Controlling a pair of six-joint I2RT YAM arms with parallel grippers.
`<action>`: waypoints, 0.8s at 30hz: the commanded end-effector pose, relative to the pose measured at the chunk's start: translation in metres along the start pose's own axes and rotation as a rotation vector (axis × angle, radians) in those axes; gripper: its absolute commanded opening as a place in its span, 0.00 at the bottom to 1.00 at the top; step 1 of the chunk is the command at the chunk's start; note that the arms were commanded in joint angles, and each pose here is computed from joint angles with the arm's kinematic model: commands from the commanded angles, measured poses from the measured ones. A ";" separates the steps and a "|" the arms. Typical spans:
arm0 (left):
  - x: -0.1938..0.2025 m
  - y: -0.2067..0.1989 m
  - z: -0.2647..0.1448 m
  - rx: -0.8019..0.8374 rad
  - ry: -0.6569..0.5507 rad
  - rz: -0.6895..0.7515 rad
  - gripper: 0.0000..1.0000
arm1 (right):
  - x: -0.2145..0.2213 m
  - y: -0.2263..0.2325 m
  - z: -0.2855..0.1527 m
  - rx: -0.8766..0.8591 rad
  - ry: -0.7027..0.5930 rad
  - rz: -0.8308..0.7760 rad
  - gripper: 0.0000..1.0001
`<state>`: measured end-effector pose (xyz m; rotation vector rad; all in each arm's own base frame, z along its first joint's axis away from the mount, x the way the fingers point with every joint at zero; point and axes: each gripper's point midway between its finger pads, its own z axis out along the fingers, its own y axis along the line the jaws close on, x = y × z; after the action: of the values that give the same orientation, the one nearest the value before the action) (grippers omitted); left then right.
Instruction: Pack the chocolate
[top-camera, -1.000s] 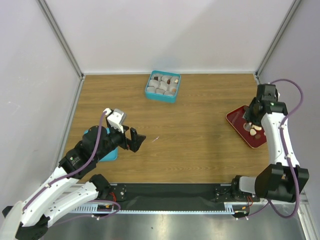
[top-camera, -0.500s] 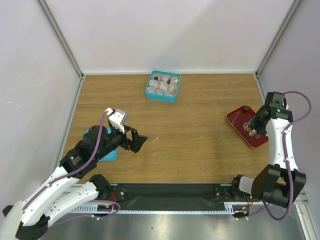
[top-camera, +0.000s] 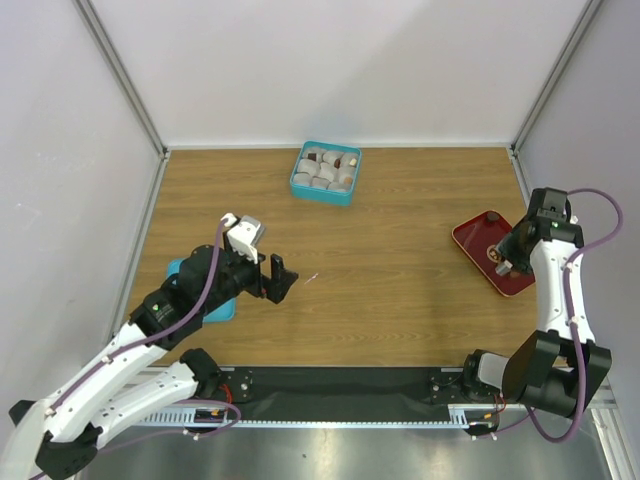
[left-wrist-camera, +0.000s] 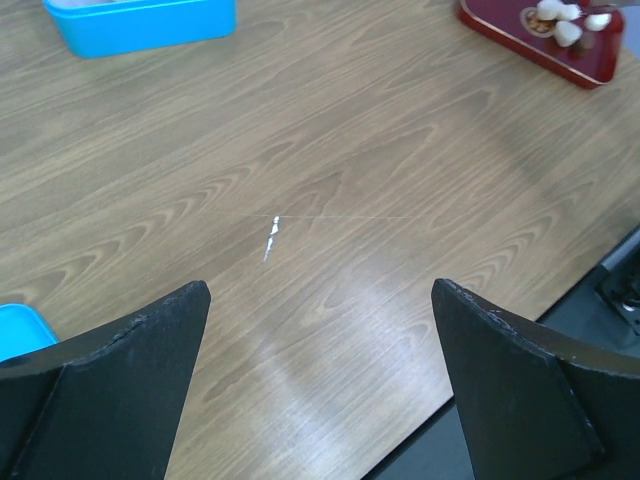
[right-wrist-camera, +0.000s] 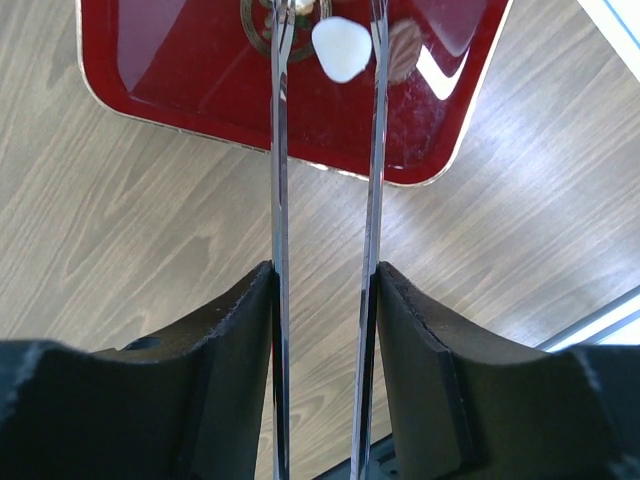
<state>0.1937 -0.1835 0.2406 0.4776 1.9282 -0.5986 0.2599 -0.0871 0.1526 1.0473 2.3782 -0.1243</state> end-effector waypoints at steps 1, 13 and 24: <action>0.000 0.007 0.003 -0.038 -0.006 0.009 1.00 | -0.002 0.004 0.000 -0.033 -0.031 0.040 0.48; 0.005 0.010 0.010 -0.060 0.026 0.006 1.00 | 0.011 0.015 0.015 -0.116 -0.005 -0.002 0.48; 0.005 0.012 0.011 -0.071 0.025 0.007 1.00 | 0.008 0.019 0.024 -0.109 0.026 -0.010 0.49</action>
<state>0.2032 -0.1820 0.2258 0.4641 1.9831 -0.5331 0.2682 -0.0697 0.1171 1.0159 2.4278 0.0184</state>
